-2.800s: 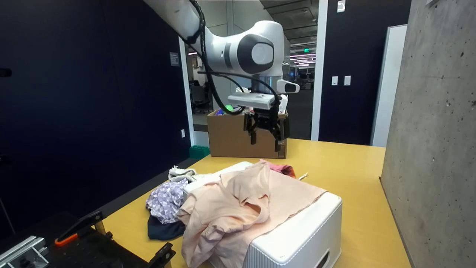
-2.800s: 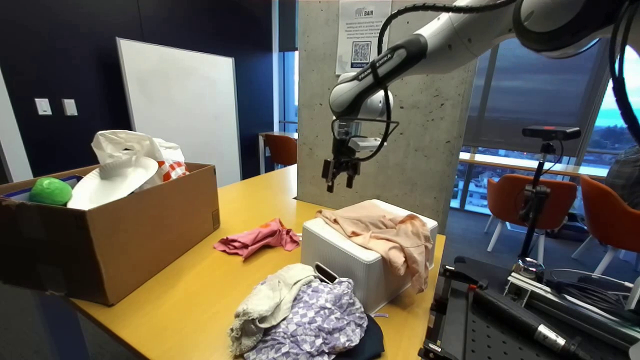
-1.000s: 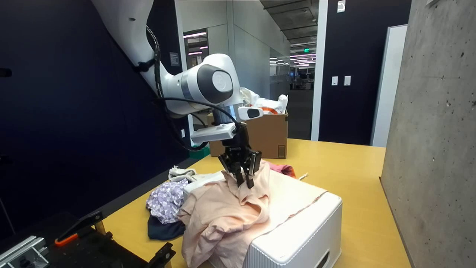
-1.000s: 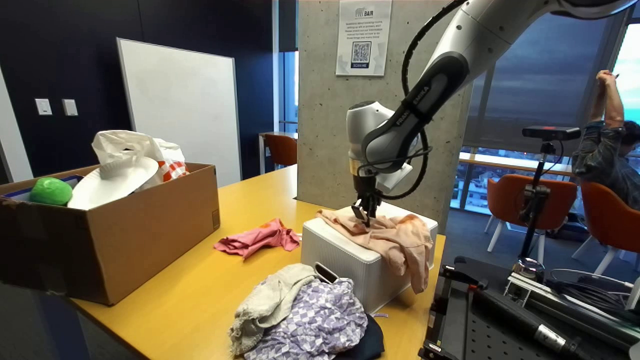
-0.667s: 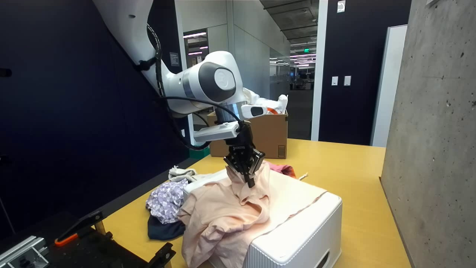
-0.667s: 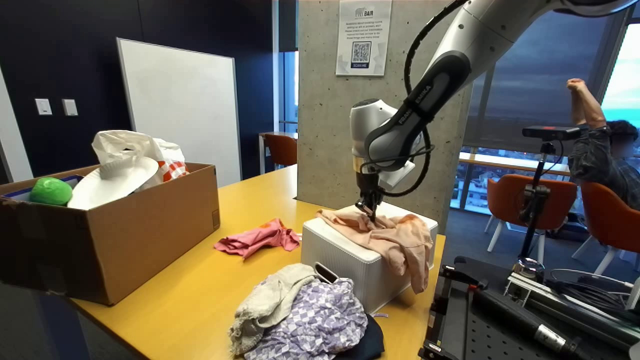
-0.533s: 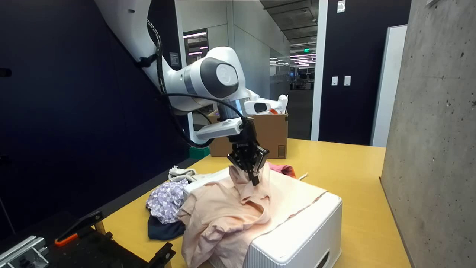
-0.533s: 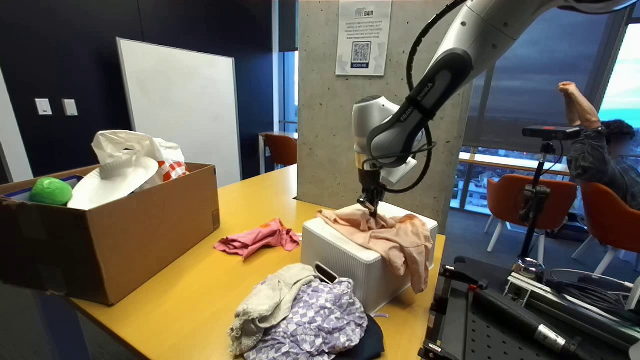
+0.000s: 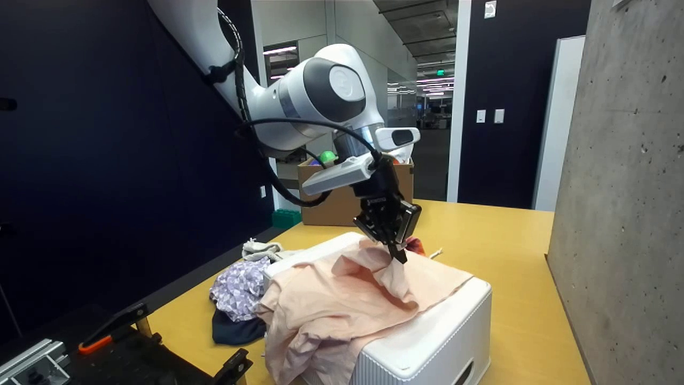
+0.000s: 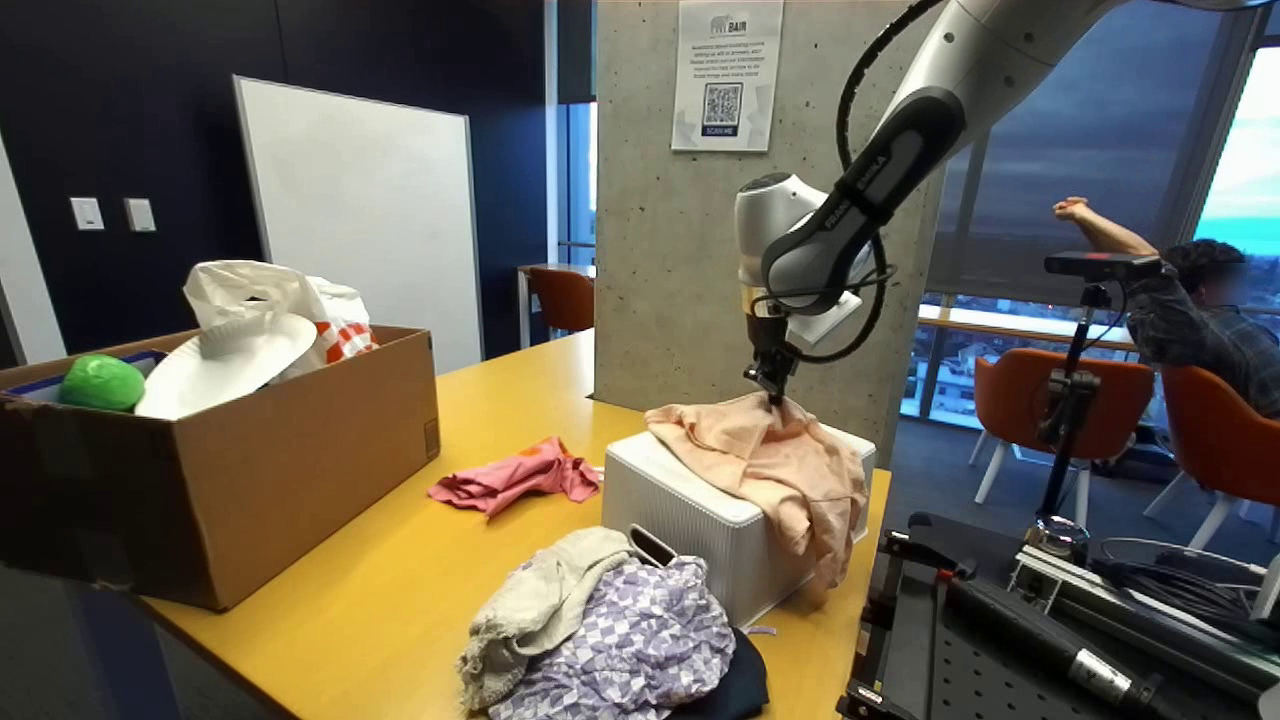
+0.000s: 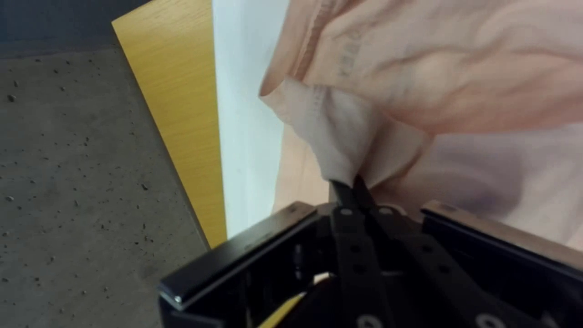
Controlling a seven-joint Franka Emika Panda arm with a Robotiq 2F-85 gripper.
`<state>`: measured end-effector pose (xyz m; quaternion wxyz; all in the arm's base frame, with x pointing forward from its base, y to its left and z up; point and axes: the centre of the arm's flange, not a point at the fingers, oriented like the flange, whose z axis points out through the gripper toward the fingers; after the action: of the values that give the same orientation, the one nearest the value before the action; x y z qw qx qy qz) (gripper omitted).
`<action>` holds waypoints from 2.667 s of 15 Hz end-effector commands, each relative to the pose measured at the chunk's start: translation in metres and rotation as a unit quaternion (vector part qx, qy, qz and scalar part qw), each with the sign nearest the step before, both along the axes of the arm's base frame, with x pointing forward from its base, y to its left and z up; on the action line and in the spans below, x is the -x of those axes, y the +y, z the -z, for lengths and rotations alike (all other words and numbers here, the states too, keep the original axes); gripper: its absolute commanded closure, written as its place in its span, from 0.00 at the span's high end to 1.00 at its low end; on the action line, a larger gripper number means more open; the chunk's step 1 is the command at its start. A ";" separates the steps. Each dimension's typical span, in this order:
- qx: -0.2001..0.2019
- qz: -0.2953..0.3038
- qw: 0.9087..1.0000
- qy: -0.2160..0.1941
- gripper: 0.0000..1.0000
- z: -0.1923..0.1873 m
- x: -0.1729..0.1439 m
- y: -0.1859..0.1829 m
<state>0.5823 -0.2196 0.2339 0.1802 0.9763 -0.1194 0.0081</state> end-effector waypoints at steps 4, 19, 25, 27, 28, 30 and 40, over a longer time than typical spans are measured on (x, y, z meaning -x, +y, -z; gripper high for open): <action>0.032 0.057 0.998 -0.015 0.00 0.008 0.017 -0.042; 0.010 0.103 0.993 -0.055 1.00 -0.043 0.027 -0.019; -0.020 0.065 0.997 -0.038 1.00 -0.036 0.043 0.033; -0.026 0.060 0.998 -0.025 1.00 -0.025 0.047 0.042; -0.029 0.058 0.998 -0.018 1.00 -0.019 0.047 0.044; -0.032 0.052 0.998 -0.007 1.00 -0.008 0.045 0.051; -0.032 0.054 0.998 0.025 1.00 0.023 0.037 0.044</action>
<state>0.5354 -0.1656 0.2186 0.1542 0.9738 -0.1666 -0.0147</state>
